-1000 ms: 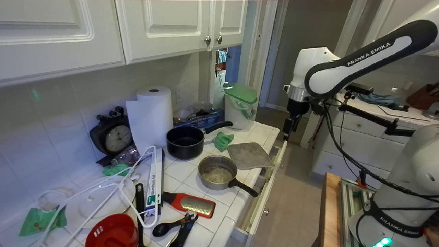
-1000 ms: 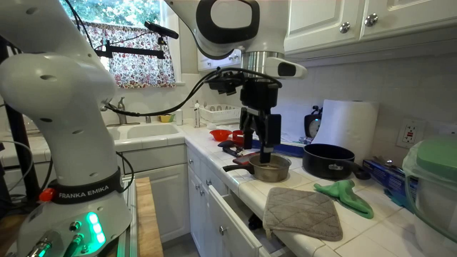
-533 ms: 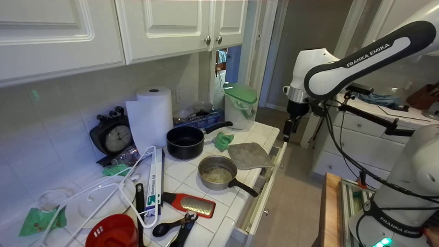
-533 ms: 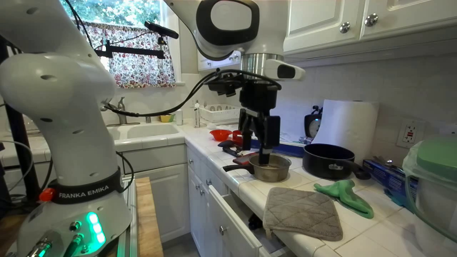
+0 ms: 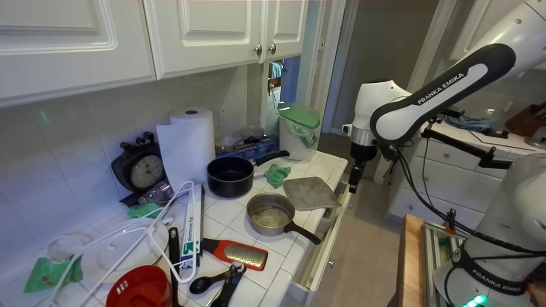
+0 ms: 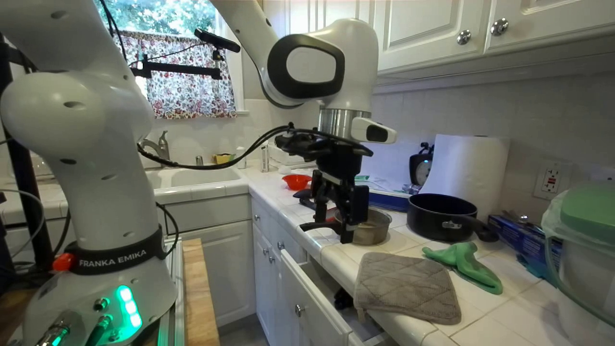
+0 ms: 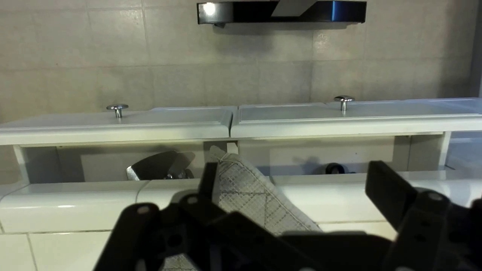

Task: Put the towel on top of the pot

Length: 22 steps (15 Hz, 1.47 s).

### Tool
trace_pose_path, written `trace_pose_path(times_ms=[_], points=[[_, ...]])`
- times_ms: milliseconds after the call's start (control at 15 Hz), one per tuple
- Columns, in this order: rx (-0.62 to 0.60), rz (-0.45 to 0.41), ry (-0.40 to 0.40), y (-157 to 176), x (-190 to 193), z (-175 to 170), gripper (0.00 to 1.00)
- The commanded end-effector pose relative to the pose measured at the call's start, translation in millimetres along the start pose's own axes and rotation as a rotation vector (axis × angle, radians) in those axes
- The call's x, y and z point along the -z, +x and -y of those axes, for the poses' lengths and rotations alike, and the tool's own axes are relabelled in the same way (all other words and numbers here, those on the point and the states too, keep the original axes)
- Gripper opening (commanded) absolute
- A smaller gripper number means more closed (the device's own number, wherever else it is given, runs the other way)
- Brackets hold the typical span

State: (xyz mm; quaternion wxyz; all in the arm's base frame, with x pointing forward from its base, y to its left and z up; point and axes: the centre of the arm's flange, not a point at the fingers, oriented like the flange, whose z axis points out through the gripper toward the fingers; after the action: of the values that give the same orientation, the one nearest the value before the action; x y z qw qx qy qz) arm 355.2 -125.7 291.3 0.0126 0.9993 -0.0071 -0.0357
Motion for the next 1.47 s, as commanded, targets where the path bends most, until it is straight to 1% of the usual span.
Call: trace_pose_path(times_ms=[0, 267, 400, 533, 733, 933, 1200, 1400], points=[[0.074, -0.047, -0.05, 2, -23, 5, 1.0], [0.152, -0.072, -0.072, 12, -39, 12, 1.0], [0.197, -0.064, -0.076, 15, -50, 18, 1.0], [0.235, -0.045, -0.096, 17, -61, 23, 1.0], [0.292, -0.01, -0.143, 19, -79, 32, 1.0], [0.323, 0.004, -0.201, 19, -93, 37, 1.0], [0.268, -0.021, -0.294, 22, -104, 42, 1.0], [0.227, -0.032, -0.329, 23, -110, 42, 1.0]])
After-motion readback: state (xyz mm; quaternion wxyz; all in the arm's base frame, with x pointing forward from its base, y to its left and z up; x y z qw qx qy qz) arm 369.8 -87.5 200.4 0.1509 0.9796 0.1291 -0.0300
